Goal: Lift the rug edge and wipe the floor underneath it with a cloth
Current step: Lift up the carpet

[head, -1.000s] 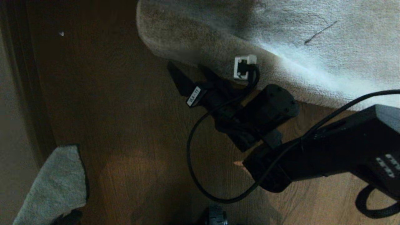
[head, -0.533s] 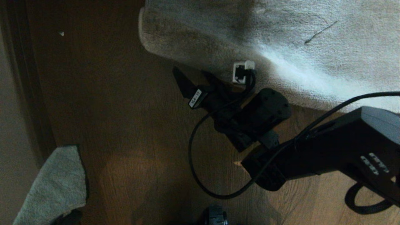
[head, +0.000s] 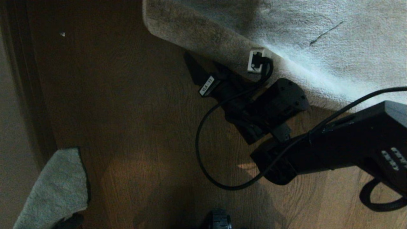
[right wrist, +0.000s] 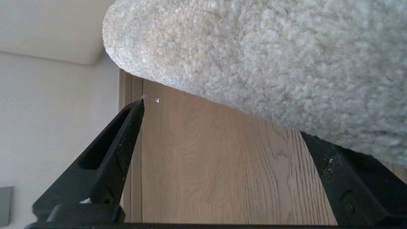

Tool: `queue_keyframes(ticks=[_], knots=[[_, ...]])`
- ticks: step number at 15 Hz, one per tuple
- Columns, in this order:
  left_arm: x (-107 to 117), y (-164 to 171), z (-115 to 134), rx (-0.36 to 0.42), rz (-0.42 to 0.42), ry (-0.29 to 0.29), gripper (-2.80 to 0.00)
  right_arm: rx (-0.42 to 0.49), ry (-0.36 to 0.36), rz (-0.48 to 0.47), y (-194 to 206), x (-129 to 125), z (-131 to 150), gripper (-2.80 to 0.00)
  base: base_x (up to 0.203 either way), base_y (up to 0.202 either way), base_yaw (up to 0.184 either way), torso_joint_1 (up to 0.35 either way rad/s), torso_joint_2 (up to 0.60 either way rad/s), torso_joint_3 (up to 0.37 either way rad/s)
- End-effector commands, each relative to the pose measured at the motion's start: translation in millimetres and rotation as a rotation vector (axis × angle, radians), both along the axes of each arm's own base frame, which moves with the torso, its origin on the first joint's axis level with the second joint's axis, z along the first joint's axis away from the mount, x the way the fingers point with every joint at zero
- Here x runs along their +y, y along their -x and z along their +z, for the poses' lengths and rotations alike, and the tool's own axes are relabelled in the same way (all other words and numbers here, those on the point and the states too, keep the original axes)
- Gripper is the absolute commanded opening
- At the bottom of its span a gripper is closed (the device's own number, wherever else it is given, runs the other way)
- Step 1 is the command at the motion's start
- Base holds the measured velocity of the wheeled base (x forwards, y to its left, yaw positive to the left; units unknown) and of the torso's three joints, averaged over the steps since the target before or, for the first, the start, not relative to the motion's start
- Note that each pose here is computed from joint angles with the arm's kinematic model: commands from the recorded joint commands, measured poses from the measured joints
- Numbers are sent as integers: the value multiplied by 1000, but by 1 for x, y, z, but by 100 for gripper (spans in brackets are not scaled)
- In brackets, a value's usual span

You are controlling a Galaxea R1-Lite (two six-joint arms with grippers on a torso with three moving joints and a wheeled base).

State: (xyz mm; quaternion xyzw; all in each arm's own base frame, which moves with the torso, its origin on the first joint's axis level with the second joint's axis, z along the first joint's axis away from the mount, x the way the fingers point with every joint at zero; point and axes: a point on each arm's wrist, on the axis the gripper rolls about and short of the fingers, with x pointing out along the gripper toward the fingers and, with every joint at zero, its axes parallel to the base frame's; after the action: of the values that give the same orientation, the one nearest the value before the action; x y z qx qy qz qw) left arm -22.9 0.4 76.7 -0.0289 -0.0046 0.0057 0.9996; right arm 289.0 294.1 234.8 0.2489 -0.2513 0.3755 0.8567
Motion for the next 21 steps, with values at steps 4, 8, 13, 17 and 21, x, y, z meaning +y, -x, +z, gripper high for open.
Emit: queue_keyframes(ticks=[4, 8, 13, 17, 21], knots=[[0, 0, 0, 0, 1, 1, -280, -9, -11, -1, 4, -3, -4, 0, 0, 0, 0, 0, 0, 0], [0, 0, 0, -1, 1, 1, -280, 8, 10, -4, 5, -3, -11, 0, 0, 0, 0, 0, 0, 0], [0, 0, 0, 1, 1, 1, -280, 50, 40, -21, 9, -5, -21, 0, 0, 0, 0, 0, 0, 0], [0, 0, 0, 0, 1, 1, -280, 40, 32, -21, 11, -6, -17, 0, 0, 0, 0, 0, 0, 0], [0, 0, 0, 0, 1, 1, -280, 33, 20, -18, 10, -4, -15, 0, 0, 0, 0, 0, 0, 0]])
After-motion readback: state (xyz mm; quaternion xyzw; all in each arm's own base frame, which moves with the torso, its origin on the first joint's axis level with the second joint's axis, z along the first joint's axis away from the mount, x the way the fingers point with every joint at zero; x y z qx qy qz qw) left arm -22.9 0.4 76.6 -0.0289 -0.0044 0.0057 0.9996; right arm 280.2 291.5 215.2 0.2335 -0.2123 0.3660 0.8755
